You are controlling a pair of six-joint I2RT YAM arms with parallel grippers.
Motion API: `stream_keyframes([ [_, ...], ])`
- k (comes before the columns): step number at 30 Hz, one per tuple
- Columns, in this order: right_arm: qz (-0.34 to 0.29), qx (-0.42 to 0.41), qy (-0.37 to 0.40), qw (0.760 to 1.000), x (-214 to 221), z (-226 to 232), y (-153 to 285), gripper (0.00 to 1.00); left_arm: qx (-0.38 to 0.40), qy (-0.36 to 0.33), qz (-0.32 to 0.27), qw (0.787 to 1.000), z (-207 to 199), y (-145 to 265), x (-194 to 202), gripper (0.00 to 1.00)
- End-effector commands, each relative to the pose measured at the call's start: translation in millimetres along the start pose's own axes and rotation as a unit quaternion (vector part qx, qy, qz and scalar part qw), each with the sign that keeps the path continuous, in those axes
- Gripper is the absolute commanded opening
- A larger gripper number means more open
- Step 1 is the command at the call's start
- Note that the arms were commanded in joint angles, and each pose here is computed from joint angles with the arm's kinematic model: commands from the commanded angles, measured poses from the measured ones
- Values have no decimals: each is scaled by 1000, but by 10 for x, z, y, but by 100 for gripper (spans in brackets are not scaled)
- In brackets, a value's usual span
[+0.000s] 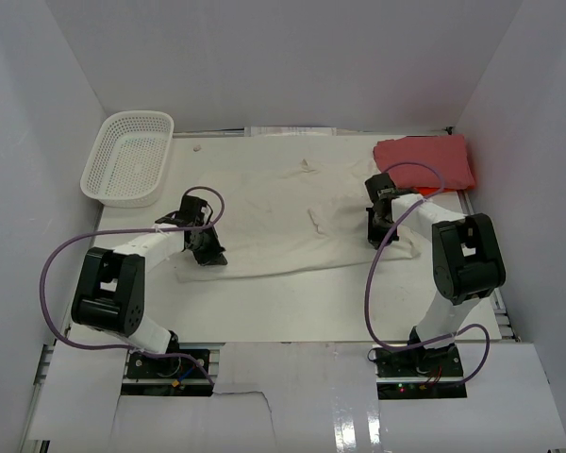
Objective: Fold and stack the t-shirts
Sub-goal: Fold the flattened tshirt in 1/3 of the way
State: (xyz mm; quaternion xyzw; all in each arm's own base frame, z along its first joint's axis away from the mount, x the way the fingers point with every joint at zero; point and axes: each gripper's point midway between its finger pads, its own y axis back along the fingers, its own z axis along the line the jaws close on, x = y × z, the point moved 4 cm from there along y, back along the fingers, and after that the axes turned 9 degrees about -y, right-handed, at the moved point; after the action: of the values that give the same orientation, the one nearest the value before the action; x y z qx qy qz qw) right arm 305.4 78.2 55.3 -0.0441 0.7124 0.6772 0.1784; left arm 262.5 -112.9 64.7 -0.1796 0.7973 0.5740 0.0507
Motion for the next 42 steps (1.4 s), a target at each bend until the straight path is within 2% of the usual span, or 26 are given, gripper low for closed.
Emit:
stream_keyframes([
  [1, 19, 24, -13, 999, 143, -76, -167, 8, -14, 8, -2, 1000, 40, -76, 3, 0],
  [9, 76, 30, -37, 996, 589, -148, -341, 8, -91, 80, 58, 991, 260, -142, 284, 0],
  [16, 100, 34, -48, 993, 973, -205, -214, 8, -166, 136, 136, 967, 482, -152, 699, 0],
  [23, 117, 61, -59, 989, 1319, -312, -24, 8, -186, 149, 136, 962, 590, 20, 934, 0],
  [29, 113, 47, -73, 990, 1523, -375, 182, 8, -182, 148, 128, 964, 532, 233, 1041, 0],
  [31, 104, 36, -85, 990, 1541, -344, 261, 8, -184, 146, 127, 964, 526, 331, 1074, 0],
  [37, 99, 77, -86, 988, 1595, -454, 549, 8, -201, 141, 103, 964, 563, 521, 1054, 0],
  [42, 69, 48, -79, 993, 1353, -328, 725, 9, -192, 124, 108, 968, 447, 504, 852, 0],
])
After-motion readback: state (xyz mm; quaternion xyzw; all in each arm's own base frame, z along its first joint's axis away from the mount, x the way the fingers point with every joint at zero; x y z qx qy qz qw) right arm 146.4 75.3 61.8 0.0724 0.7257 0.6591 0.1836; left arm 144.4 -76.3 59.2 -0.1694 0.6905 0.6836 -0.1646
